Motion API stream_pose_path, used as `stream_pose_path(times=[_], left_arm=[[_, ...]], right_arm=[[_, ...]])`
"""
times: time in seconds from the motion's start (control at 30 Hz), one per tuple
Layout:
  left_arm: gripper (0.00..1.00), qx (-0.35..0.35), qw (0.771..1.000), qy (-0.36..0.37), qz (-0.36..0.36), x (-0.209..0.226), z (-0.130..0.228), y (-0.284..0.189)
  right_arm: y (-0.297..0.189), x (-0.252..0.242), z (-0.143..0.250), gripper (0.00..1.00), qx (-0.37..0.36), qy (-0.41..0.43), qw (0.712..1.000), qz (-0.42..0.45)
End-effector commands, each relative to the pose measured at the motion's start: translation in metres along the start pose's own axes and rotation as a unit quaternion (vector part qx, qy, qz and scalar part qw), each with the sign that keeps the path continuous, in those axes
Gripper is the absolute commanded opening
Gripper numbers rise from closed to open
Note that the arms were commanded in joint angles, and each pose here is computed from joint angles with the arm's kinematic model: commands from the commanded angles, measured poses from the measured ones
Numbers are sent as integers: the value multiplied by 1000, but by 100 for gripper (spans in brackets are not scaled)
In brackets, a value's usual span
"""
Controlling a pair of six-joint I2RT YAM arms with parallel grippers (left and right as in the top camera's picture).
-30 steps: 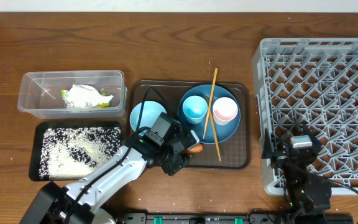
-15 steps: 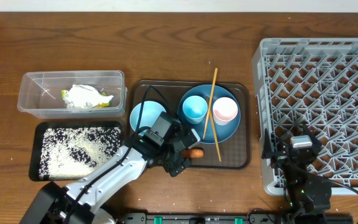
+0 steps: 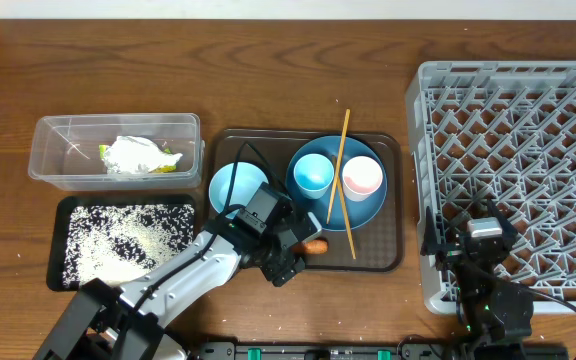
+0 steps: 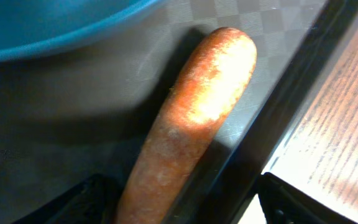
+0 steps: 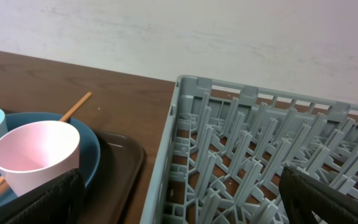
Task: Sort waste into correct bins and load items into the dishwasher rack
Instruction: 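Align the left gripper over the carrot and pinch it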
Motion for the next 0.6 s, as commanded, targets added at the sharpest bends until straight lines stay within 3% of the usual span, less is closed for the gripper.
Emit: stream_pose_path(times=[0.0, 0.1, 0.43, 0.47, 0.53, 0.57], left_arm=[[72, 15, 1000, -5, -8, 4, 7, 7], [67, 13, 1000, -4, -8, 4, 7, 6], [66, 9, 1000, -3, -8, 4, 5, 6], [71, 9, 1000, -3, -8, 4, 4, 6], [91, 5, 1000, -2, -8, 4, 3, 5], [94, 4, 1000, -2, -9, 3, 3, 5]], right_arm=[[0, 0, 1, 99, 3, -5, 1000, 1], [0, 0, 1, 99, 3, -5, 1000, 1], [0, 0, 1, 99, 3, -5, 1000, 1], [0, 0, 1, 99, 3, -5, 1000, 1], [0, 0, 1, 99, 3, -5, 1000, 1], [0, 0, 1, 99, 3, -5, 1000, 1]])
Point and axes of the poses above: each gripper's point midway between its finger pads, its own y axis out along the fingers, its own x axis along the line the jaws close on, z = x × y, the point moved 4 cm from there along -y, back along the fingers, and after that the axes turned 14 degrees about -y, right-handed, at the moved point
